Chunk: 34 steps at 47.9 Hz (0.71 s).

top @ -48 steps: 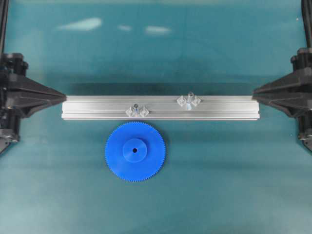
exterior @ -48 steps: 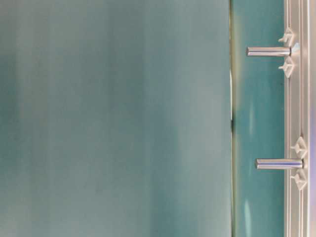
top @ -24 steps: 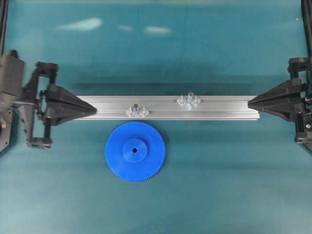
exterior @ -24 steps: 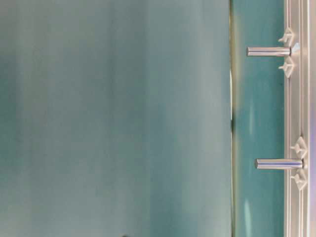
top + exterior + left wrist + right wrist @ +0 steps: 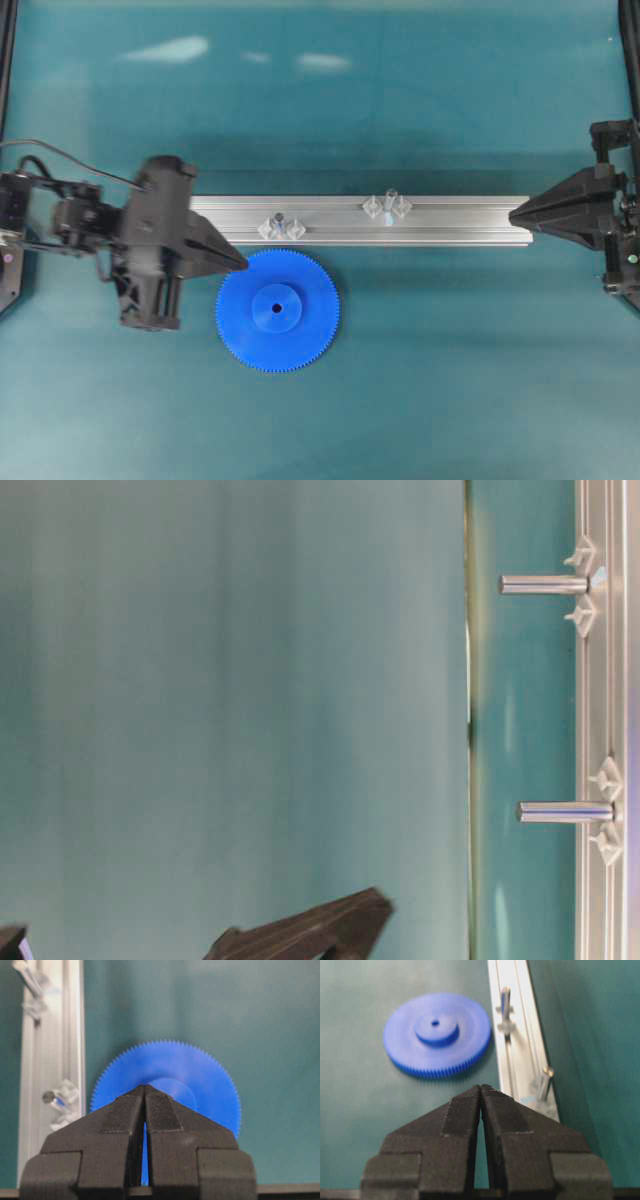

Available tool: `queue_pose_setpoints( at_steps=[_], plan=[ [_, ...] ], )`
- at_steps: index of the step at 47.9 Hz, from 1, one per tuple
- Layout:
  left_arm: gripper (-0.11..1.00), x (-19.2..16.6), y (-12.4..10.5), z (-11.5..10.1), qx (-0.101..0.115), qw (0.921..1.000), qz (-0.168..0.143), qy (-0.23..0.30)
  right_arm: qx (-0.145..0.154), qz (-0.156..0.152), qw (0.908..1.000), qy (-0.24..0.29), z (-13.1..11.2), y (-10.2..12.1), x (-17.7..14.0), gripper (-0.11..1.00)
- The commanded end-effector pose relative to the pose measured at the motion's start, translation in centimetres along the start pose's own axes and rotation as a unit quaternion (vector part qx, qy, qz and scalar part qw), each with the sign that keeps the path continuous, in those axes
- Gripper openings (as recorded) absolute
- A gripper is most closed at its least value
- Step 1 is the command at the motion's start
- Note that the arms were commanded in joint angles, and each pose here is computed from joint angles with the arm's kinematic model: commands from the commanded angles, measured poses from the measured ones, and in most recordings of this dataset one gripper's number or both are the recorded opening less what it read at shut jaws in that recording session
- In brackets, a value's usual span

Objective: Insert the large gear onto the shaft.
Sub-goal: 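Move the left gripper over the blue gear's hub, then lower the left gripper and close it on the blue gear's hub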

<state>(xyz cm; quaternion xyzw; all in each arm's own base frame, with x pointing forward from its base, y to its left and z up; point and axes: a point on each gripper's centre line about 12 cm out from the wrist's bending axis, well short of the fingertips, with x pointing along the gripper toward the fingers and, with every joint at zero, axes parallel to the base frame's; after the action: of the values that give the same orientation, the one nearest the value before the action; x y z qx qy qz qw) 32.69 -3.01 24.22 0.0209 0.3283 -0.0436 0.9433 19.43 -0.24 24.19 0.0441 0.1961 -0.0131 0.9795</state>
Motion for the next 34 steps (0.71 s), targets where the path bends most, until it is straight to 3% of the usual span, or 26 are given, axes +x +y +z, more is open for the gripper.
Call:
queue_pose_setpoints(
  at_steps=[1,19,34],
  plan=[
    [-0.02,0.3,-0.3,1.2,0.003,1.0,-0.004,0.003,0.006,-0.001,1.0,0.004,0.8,0.0,0.3,0.12],
    [-0.02,3.2,-0.7,0.8,0.004,0.998,-0.006,0.063,0.006,-0.001,0.9999,0.011,0.6,0.0,0.3,0.12],
    [-0.02,6.1,-0.7,0.0,-0.025,0.9908,-0.002,0.133,0.006,-0.002,0.9998,0.02,0.2,0.0,0.4,0.12]
  ],
)
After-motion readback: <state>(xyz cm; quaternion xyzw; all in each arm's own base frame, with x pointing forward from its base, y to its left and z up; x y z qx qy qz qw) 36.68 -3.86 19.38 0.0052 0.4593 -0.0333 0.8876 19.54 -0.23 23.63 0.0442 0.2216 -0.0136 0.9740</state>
